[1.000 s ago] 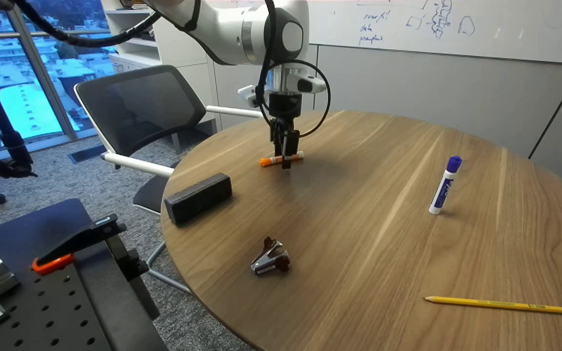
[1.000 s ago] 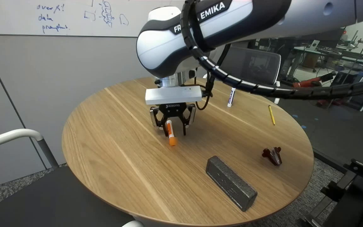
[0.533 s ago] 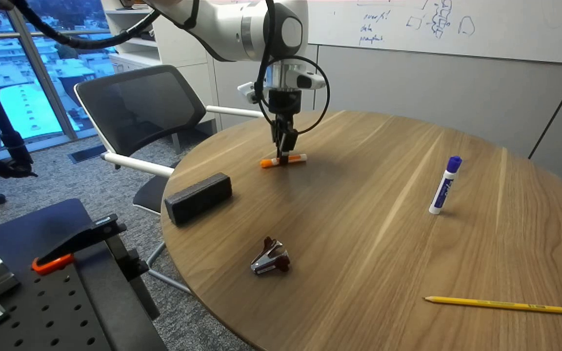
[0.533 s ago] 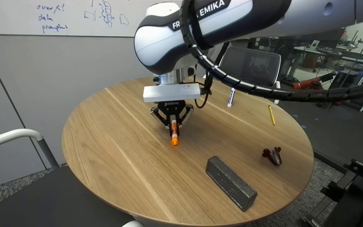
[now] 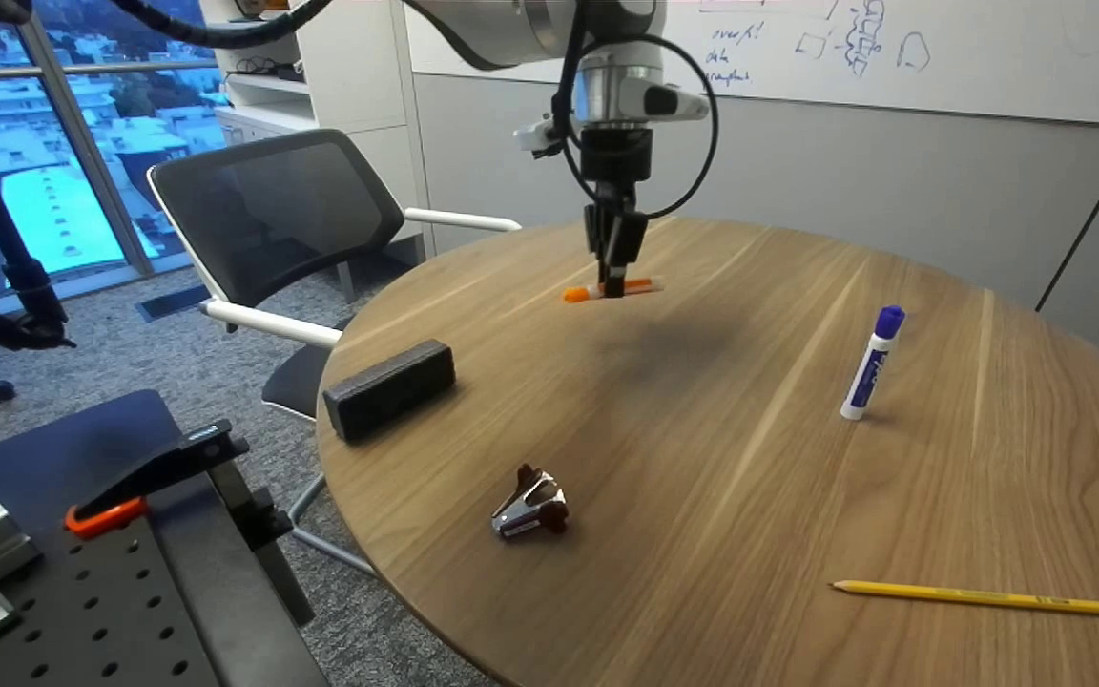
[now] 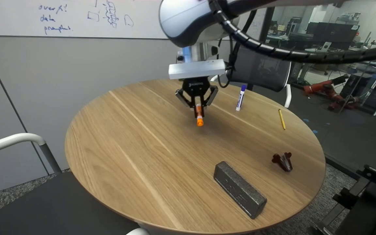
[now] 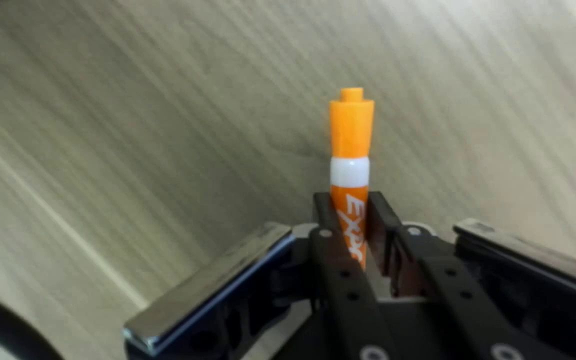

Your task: Move the orange marker to the right on the table

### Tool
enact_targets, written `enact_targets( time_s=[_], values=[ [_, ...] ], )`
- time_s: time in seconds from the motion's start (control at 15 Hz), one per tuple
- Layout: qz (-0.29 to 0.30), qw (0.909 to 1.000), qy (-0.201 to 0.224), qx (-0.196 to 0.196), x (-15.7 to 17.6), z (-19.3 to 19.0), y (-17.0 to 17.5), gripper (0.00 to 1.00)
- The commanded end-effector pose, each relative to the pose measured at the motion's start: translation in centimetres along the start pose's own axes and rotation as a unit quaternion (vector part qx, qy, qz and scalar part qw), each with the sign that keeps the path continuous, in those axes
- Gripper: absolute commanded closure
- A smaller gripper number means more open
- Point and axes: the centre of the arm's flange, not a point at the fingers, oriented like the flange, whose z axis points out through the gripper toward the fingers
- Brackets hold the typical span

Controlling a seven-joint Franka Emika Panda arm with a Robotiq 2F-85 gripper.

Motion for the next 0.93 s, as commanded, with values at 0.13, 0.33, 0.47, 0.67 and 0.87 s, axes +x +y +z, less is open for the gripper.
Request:
enact_targets(
  time_s=[0.13,0.33,0.47,0.67,0.87],
  values=[
    [0.079,0.9939,-0.046,-0.062,4.0,4.4,13.4,0.95],
    [0.1,0.9869,-0.073,-0.104,5.2,9.7,18.1,0.95],
    [0.101,0.9826,-0.093,-0.125,4.9,12.4,19.3,0.95],
    [0.088,0.9815,-0.097,-0.139,3.7,13.0,18.7,0.95],
    [0.073,0.9815,-0.094,-0.15,2.9,12.9,18.2,0.54]
  ],
)
